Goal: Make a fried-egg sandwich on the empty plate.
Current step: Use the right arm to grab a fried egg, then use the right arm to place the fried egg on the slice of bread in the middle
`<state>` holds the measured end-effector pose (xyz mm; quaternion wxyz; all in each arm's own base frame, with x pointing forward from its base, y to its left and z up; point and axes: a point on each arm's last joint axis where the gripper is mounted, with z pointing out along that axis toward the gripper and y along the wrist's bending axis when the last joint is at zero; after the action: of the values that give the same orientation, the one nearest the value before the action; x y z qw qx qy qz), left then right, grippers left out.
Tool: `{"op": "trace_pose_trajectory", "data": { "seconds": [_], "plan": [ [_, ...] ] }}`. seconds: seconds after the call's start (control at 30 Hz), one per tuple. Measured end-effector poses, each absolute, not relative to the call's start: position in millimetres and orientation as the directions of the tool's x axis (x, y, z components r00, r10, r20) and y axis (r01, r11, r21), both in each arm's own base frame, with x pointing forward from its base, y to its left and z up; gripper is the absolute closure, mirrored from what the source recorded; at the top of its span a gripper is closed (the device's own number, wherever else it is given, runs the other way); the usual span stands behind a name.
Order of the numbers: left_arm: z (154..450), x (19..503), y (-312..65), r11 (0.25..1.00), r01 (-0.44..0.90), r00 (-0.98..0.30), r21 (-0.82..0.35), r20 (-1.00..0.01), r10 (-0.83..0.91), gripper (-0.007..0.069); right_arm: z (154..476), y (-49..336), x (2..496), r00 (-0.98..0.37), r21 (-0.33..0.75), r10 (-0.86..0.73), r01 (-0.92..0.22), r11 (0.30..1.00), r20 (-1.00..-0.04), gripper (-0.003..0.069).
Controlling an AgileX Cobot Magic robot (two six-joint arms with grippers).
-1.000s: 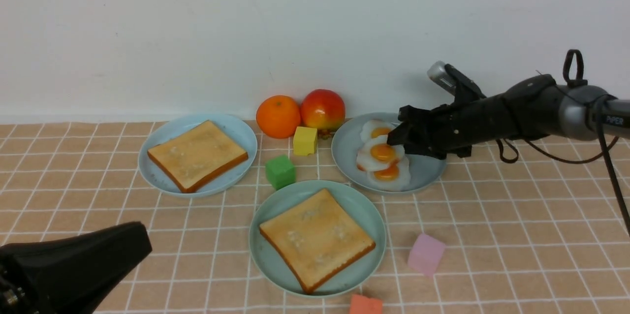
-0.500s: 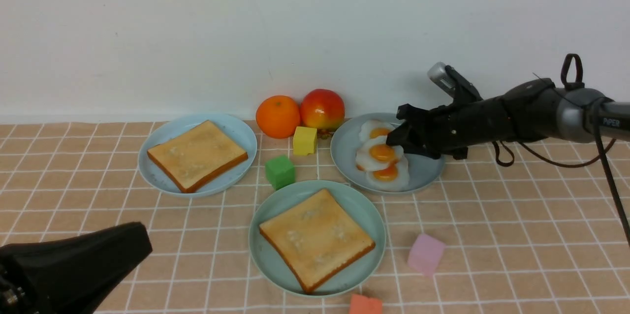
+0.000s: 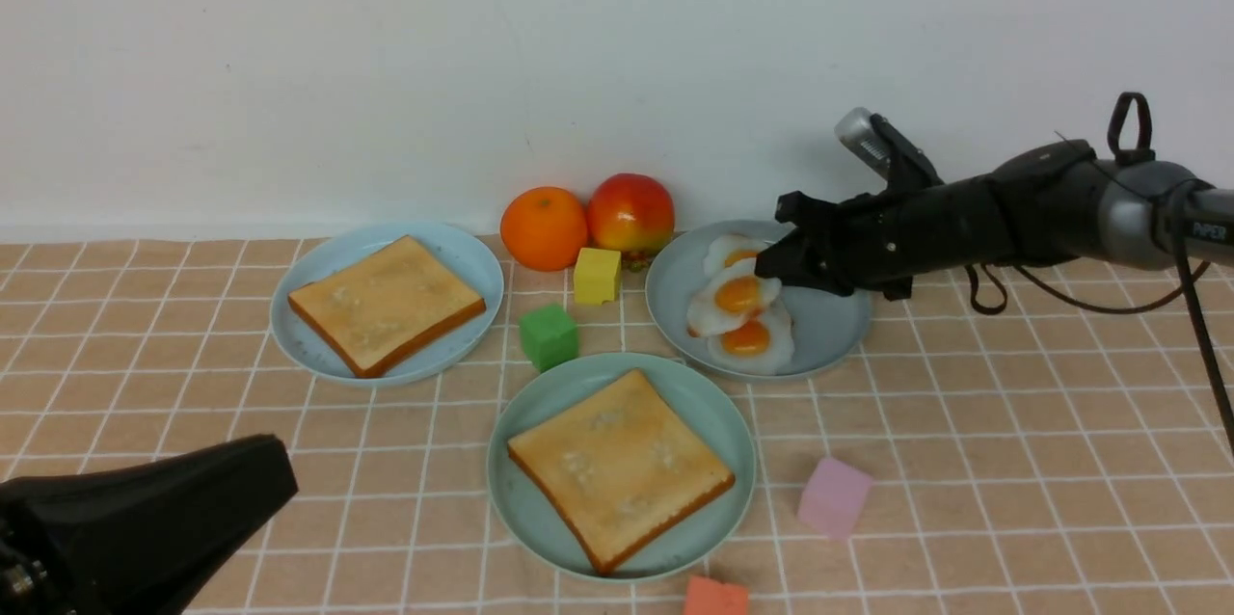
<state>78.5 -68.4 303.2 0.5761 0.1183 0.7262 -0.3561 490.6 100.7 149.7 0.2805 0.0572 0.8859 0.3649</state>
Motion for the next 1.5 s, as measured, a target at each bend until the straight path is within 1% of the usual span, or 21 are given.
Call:
{"op": "trace_pose_trajectory", "data": {
  "seconds": [0.1,0.3,0.47,0.53,0.57,0.6,0.7,0.8,0.83,0.9,1.0,1.17,1.23,1.3,1.33,1.37,1.43,1.5],
  "plan": [
    [303,78,-68,0.719,0.583,-0.307,-0.379,-0.922,-0.237,0.0621,157,98,490,-0.826,0.668,0.294,-0.127,0.734,-0.48,0.0588],
    [302,79,-68,0.726,0.577,-0.317,-0.375,-0.922,-0.224,0.0617,174,81,488,-0.827,0.68,0.284,-0.153,0.717,-0.486,0.0589],
    [293,79,-65,0.774,0.556,-0.339,-0.305,-0.933,-0.124,0.0614,216,74,473,-0.835,0.703,0.213,-0.258,0.663,-0.507,0.0591],
    [290,80,-64,0.794,0.549,-0.337,-0.261,-0.938,-0.076,0.061,233,82,457,-0.849,0.712,0.157,-0.307,0.631,-0.505,0.0591],
    [290,80,-64,0.795,0.548,-0.339,-0.261,-0.938,-0.074,0.061,233,83,454,-0.856,0.717,0.146,-0.308,0.626,-0.496,0.0591],
    [288,80,-63,0.805,0.543,-0.34,-0.239,-0.939,-0.05,0.0608,239,94,441,-0.87,0.726,0.107,-0.327,0.605,-0.481,0.0591],
    [286,80,-61,0.817,0.537,-0.341,-0.209,-0.94,-0.017,0.0607,231,129,404,-0.915,0.758,0.004,-0.332,0.561,-0.404,0.0591],
    [286,81,-61,0.821,0.537,-0.334,-0.192,-0.943,-0.003,0.0607,210,163,379,-0.932,0.767,-0.064,-0.331,0.55,-0.356,0.0593],
    [286,81,-61,0.821,0.537,-0.334,-0.192,-0.943,-0.003,0.0607,208,164,378,-0.933,0.765,-0.059,-0.326,0.555,-0.355,0.0593],
    [286,81,-60,0.825,0.539,-0.32,-0.172,-0.947,0.012,0.0607,195,181,373,-0.936,0.76,-0.04,-0.309,0.572,-0.35,0.0594],
    [286,81,-60,0.826,0.54,-0.315,-0.163,-0.949,0.018,0.0606,185,191,376,-0.944,0.781,0.023,-0.258,0.569,-0.328,0.0594],
    [286,81,-60,0.826,0.539,-0.315,-0.161,-0.949,0.02,0.0606,168,197,382,-0.95,0.783,0.079,-0.199,0.589,-0.301,0.0584],
    [285,81,-60,0.828,0.537,-0.32,-0.16,-0.947,0.024,0.0604,161,196,383,-0.952,0.778,0.087,-0.186,0.6,-0.294,0.0551],
    [285,81,-60,0.83,0.535,-0.323,-0.16,-0.946,0.026,0.0604,158,196,384,-0.952,0.774,0.087,-0.182,0.606,-0.292,0.0489],
    [285,81,-60,0.83,0.534,-0.324,-0.16,-0.946,0.027,0.0604,158,196,384,-0.952,0.774,0.087,-0.182,0.606,-0.292,0.0481],
    [285,81,-60,0.831,0.534,-0.326,-0.159,-0.945,0.028,0.0603,157,196,383,-0.953,0.765,0.074,-0.188,0.616,-0.294,0.0409],
    [284,81,-59,0.832,0.532,-0.328,-0.159,-0.944,0.03,0.0601,156,192,382,-0.957,0.753,0.053,-0.191,0.63,-0.286,0.0312],
    [284,81,-59,0.833,0.53,-0.332,-0.158,-0.943,0.032,0.0601,155,189,381,-0.96,0.74,0.033,-0.191,0.645,-0.277,0.0269]
  ]
}}
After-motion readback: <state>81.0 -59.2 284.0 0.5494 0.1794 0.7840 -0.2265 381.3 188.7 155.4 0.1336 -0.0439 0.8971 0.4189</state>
